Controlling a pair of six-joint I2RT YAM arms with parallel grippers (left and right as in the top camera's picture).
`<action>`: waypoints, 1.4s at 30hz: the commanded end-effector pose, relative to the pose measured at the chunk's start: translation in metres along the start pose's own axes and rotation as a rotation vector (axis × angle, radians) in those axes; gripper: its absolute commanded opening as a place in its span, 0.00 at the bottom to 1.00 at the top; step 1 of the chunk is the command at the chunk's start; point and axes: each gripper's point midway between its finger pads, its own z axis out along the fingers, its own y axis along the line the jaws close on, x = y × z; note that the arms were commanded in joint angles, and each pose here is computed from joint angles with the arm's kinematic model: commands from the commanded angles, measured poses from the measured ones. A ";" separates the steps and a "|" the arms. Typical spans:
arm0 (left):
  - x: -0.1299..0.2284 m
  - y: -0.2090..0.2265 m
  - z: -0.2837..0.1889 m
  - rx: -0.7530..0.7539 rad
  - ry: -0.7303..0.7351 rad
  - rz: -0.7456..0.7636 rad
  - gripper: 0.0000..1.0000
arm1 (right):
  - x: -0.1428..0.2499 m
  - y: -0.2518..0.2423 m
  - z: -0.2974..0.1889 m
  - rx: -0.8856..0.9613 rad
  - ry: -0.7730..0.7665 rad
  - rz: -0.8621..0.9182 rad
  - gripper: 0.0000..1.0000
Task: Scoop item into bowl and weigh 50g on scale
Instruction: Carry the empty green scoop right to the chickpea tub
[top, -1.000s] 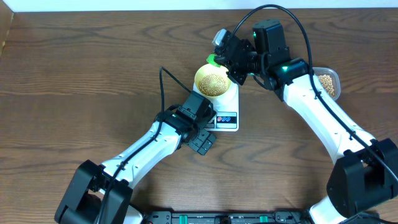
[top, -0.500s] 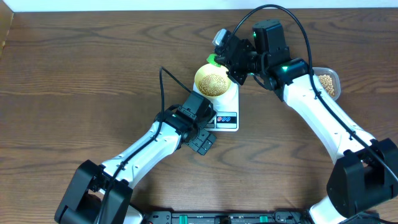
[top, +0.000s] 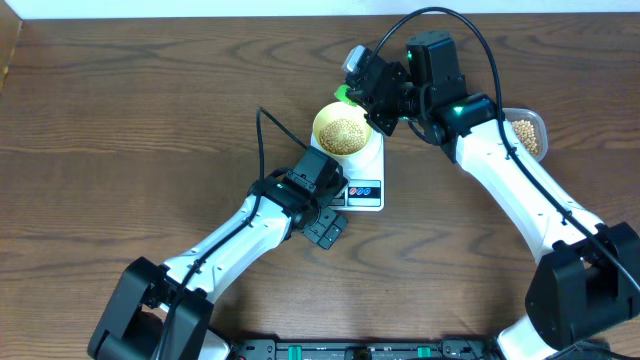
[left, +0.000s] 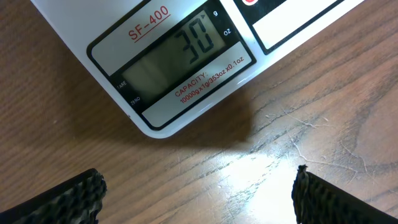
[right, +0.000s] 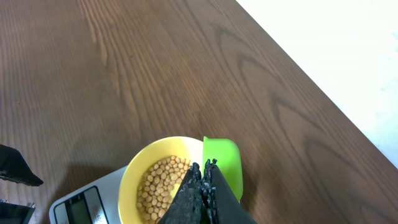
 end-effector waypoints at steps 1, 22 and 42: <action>0.003 0.000 0.002 -0.001 0.013 0.009 0.98 | -0.008 0.004 -0.004 -0.001 -0.019 -0.013 0.01; 0.003 0.000 0.002 -0.001 0.013 0.008 0.98 | -0.009 0.009 -0.004 -0.027 -0.025 -0.011 0.01; 0.003 0.000 0.002 -0.001 0.013 0.009 0.98 | -0.007 0.007 -0.004 -0.017 -0.014 0.013 0.01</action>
